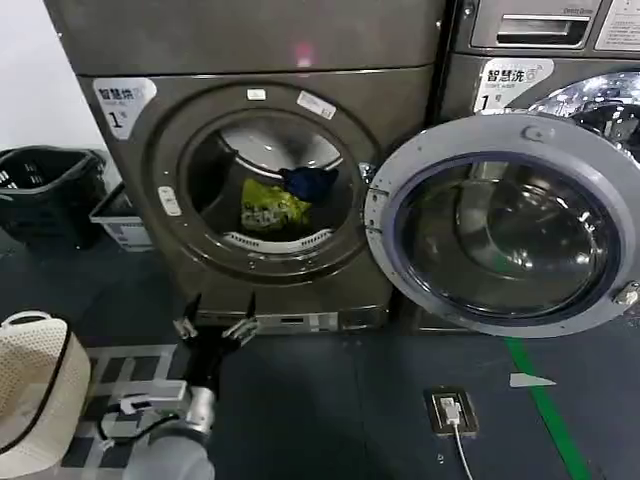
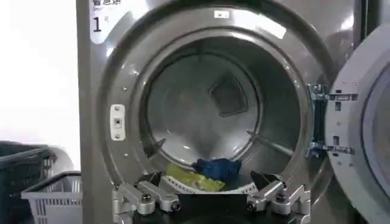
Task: Grasp the clothes from the dryer.
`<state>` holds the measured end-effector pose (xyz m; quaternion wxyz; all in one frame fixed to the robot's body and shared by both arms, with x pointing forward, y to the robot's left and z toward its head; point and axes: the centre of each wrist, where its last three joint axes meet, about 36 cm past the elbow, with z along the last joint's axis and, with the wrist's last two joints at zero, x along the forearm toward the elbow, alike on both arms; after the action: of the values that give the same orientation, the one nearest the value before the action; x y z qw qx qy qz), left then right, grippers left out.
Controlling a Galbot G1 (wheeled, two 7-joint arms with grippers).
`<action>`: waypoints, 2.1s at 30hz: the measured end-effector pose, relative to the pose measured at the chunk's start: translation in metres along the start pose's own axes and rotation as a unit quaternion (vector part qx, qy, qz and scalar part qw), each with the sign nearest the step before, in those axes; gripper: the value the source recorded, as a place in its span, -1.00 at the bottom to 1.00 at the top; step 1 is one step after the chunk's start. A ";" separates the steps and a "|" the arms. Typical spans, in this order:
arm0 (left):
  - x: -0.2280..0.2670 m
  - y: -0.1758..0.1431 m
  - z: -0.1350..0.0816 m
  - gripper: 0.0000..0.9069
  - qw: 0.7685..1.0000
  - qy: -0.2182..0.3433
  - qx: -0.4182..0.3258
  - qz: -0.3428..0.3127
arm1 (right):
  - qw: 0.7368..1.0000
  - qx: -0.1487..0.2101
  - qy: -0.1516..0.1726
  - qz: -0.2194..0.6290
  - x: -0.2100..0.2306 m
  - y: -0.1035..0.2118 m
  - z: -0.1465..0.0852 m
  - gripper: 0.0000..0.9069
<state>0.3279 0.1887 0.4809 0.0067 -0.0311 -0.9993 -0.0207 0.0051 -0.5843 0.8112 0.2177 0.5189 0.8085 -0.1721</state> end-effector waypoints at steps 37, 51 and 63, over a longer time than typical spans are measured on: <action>-0.003 0.005 -0.003 1.00 1.000 -0.011 -0.008 0.003 | 0.996 -0.016 -0.077 -0.033 0.004 0.005 0.012 1.00; -0.004 0.005 -0.004 1.00 1.000 -0.008 0.001 0.006 | 0.995 -0.024 -0.089 -0.042 0.005 0.009 0.011 1.00; -0.009 0.004 -0.002 1.00 1.000 -0.007 0.000 0.008 | 0.995 -0.029 -0.091 -0.039 0.008 0.006 0.009 1.00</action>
<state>0.3371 0.1922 0.4831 -0.0003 -0.0389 -0.9990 -0.0205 0.0095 -0.5806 0.7990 0.2982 0.4631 0.8095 -0.2032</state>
